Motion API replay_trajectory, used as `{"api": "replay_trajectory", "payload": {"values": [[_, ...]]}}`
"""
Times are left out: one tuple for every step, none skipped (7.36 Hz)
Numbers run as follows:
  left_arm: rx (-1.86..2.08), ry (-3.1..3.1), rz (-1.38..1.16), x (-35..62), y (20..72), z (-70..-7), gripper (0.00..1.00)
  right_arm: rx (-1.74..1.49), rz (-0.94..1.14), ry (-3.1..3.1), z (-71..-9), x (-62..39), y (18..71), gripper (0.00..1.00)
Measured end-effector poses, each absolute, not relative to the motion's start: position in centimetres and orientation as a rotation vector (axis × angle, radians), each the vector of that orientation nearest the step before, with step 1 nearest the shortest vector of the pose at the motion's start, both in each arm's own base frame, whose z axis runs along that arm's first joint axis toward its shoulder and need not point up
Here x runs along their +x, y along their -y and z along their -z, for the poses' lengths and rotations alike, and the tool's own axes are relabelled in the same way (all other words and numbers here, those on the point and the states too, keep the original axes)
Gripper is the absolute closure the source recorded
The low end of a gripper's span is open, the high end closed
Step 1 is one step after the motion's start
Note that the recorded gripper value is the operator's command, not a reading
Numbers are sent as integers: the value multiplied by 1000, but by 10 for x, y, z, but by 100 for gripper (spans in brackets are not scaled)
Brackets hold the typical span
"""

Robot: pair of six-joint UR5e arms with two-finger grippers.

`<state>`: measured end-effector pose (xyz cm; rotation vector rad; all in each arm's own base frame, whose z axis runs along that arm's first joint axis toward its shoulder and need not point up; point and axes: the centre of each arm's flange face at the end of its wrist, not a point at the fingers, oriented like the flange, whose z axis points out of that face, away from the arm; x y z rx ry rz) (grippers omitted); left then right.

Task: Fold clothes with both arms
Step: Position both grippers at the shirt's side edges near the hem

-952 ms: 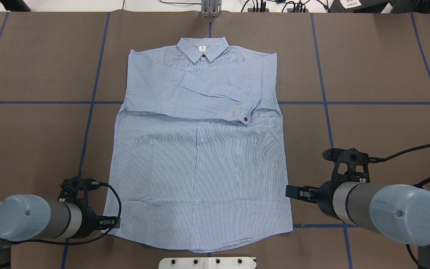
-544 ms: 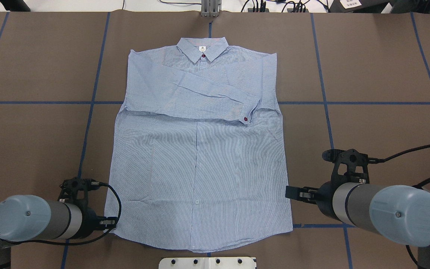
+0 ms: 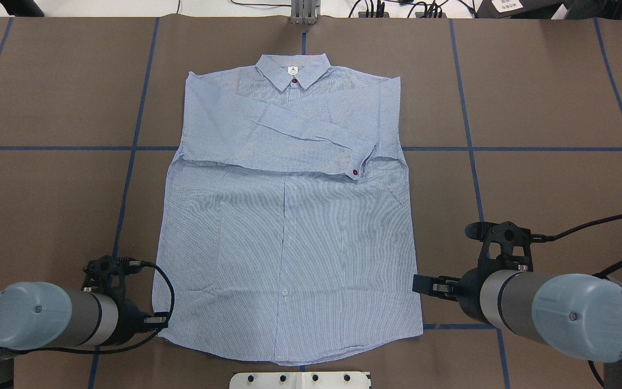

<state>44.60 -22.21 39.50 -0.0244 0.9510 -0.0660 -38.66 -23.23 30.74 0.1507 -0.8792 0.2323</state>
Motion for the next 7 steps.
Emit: {"api": "replay_trajectory", "payload": {"values": [[-25, -950, 68, 443, 221, -391, 100, 143, -241, 873, -311, -388, 227, 2], [-26, -949, 69, 441, 221, -387, 100, 142, -253, 867, -314, -392, 219, 14], [-27, -951, 72, 439, 220, -385, 100, 146, -267, 865, -316, -397, 209, 30], [-29, -955, 78, 438, 220, -383, 100, 151, -278, 864, -318, -403, 199, 34], [-31, -958, 83, 438, 220, -381, 100, 160, -288, 861, -320, -408, 189, 39], [-32, -960, 86, 438, 220, -380, 100, 174, -296, 855, -324, -414, 180, 38], [-32, -963, 86, 437, 220, -379, 100, 186, -312, 850, -328, -420, 173, 36]]}}
